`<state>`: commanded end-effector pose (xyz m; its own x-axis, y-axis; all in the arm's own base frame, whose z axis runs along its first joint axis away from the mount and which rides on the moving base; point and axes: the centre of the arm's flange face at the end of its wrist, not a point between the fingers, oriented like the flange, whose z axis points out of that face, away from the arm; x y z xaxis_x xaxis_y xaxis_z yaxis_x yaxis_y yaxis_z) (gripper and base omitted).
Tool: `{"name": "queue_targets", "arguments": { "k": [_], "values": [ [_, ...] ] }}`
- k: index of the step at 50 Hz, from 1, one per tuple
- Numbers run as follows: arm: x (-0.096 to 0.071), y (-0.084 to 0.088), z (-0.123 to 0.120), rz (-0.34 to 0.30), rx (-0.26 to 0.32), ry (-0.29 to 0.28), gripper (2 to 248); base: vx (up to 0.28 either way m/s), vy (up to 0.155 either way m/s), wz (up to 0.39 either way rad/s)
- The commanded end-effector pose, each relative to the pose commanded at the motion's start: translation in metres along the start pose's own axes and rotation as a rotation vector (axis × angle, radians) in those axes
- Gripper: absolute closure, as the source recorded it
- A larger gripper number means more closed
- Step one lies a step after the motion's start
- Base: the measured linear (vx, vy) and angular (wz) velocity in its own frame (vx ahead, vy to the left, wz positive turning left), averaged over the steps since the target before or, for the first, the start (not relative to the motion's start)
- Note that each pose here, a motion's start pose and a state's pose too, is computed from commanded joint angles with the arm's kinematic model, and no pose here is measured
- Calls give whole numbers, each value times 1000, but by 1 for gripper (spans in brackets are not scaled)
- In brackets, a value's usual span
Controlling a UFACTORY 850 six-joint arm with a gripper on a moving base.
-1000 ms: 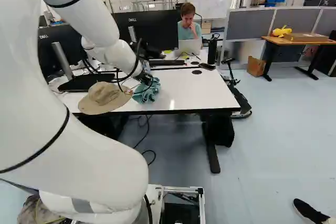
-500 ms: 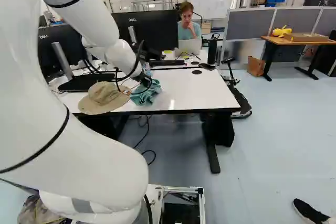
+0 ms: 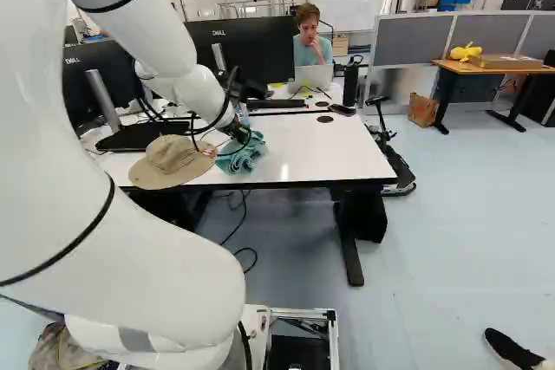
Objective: Clean the table with the green towel
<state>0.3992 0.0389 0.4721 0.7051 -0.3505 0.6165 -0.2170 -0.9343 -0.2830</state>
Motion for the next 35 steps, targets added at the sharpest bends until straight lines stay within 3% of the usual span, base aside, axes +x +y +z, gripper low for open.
{"name": "queue_targets", "arguments": {
  "k": [35],
  "values": [
    [63, 17, -7, 68, -29, 100, 225, 0, 0, 0]
  ]
}}
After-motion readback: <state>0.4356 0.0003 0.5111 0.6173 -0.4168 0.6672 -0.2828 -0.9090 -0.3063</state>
